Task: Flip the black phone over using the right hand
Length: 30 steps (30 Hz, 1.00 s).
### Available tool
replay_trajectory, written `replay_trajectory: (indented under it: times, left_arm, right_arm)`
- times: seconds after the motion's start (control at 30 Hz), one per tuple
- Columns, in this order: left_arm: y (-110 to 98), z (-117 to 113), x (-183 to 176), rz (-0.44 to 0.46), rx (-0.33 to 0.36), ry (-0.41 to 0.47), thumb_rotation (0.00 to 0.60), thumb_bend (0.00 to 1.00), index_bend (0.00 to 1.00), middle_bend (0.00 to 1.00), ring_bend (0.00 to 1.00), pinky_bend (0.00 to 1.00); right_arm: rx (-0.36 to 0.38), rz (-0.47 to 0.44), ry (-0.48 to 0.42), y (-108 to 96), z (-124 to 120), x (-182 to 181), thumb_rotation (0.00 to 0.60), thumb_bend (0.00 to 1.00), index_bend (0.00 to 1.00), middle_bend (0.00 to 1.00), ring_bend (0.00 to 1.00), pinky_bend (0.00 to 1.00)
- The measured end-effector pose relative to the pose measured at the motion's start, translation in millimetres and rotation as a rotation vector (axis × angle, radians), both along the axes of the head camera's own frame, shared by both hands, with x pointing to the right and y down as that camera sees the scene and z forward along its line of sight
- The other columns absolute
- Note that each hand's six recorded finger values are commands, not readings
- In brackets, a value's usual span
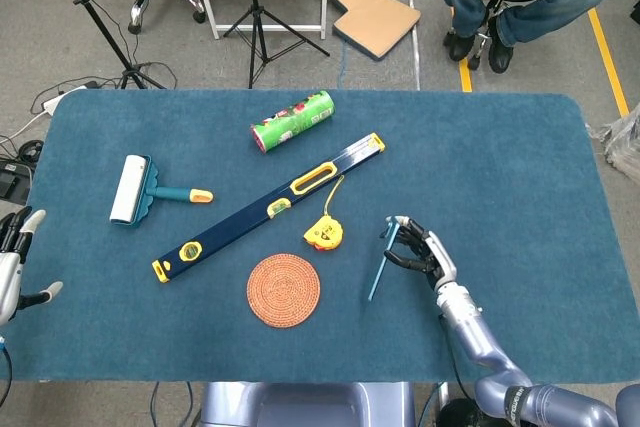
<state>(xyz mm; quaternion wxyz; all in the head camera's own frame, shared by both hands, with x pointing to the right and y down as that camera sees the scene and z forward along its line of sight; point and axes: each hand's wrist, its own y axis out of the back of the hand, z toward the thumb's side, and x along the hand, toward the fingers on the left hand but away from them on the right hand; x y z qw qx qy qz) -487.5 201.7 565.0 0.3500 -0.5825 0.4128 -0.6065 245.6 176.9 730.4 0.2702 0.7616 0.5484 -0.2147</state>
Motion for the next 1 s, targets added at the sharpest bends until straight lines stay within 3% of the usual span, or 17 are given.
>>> replay_trajectory:
  times: [0.13,0.33,0.43,0.5,0.8,1.0]
  left_arm:
    - [0,0,-2,-0.004,-0.002,0.000,0.600,0.00,0.00,0.00,0.00,0.00]
    - [0,1,-2,-0.003,-0.010,0.005,0.600,0.00,0.00,0.00,0.00,0.00]
    - [1,1,0,0.003,-0.010,0.007,0.600,0.00,0.00,0.00,0.00,0.00]
    - [1,1,1,0.006,-0.009,0.009,0.600,0.00,0.00,0.00,0.00,0.00]
    - [3,-4,5,0.019,0.006,0.021,0.600,0.00,0.00,0.00,0.00,0.00]
    - [5,-7,10,0.036,0.018,0.031,0.600,0.00,0.00,0.00,0.00,0.00]
  right_arm:
    - [-0.007,-0.016,-0.001,2,6,3,0.600,0.37,0.41,0.47,0.15,0.23]
    - [-0.013,-0.025,-0.012,2,8,15,0.600,0.37,0.19,0.18,0.01,0.10]
    - [-0.032,-0.009,-0.032,1,9,25,0.600,0.37,0.09,0.05,0.00,0.03]
    - [-0.036,0.000,-0.031,0,9,34,0.600,0.37,0.07,0.01,0.00,0.00]
    - [0.076,-0.034,0.138,-13,1,87,0.600,0.36,0.06,0.00,0.00,0.00]
    - [0.237,-0.129,0.326,-30,-24,114,0.600,0.36,0.07,0.00,0.00,0.00]
